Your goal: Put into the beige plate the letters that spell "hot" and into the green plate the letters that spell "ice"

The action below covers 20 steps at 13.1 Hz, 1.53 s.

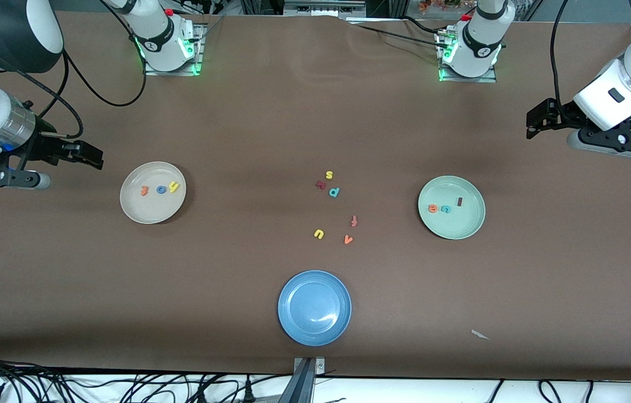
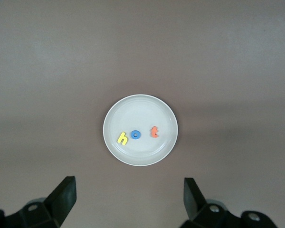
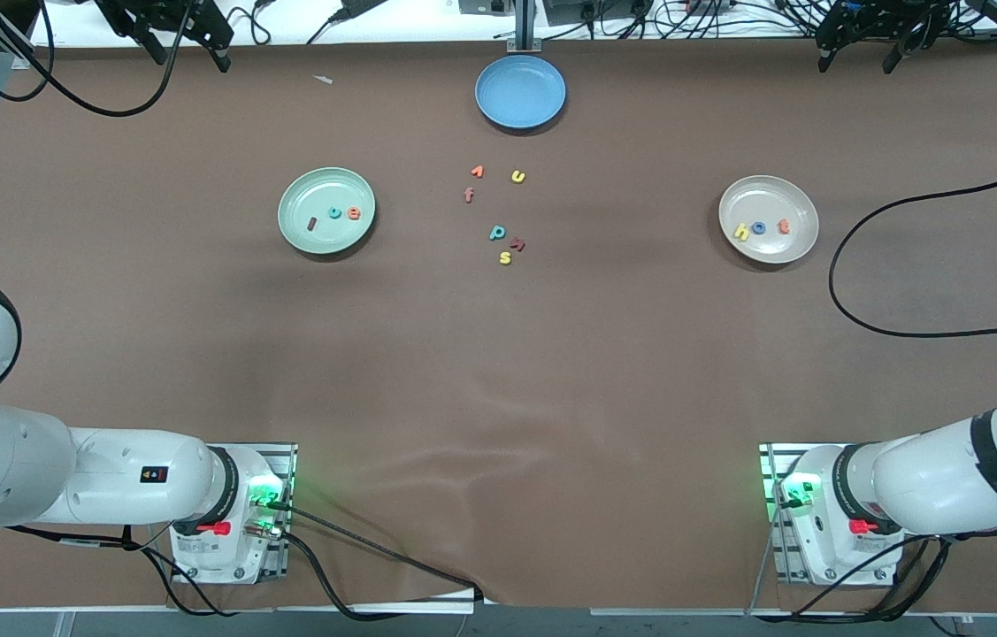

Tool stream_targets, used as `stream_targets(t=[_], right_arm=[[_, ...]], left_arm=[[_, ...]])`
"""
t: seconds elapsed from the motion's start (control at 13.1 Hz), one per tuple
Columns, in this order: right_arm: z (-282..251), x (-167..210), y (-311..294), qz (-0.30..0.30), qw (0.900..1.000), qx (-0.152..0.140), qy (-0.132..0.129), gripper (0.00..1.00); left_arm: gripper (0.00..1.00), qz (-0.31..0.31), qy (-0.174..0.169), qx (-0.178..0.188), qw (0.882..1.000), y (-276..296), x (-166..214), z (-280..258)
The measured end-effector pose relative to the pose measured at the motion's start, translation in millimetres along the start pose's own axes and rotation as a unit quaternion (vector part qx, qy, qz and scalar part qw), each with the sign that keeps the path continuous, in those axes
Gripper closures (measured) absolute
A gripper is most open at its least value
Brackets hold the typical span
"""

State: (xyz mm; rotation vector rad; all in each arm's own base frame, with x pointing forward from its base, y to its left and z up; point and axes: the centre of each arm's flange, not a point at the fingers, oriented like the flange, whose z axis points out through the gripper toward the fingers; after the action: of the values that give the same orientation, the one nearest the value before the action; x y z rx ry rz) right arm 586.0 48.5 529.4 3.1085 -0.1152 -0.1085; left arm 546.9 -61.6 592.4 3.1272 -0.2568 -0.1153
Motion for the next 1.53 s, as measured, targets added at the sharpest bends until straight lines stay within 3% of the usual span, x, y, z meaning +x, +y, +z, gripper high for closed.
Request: stream_targets(t=[1.53], right_arm=[[0, 0, -2, -0.002, 1.000, 0.000, 0.001, 0.00]], left_arm=[[0.00, -0.027, 0.012, 0.000, 1.000, -5, 1, -10]])
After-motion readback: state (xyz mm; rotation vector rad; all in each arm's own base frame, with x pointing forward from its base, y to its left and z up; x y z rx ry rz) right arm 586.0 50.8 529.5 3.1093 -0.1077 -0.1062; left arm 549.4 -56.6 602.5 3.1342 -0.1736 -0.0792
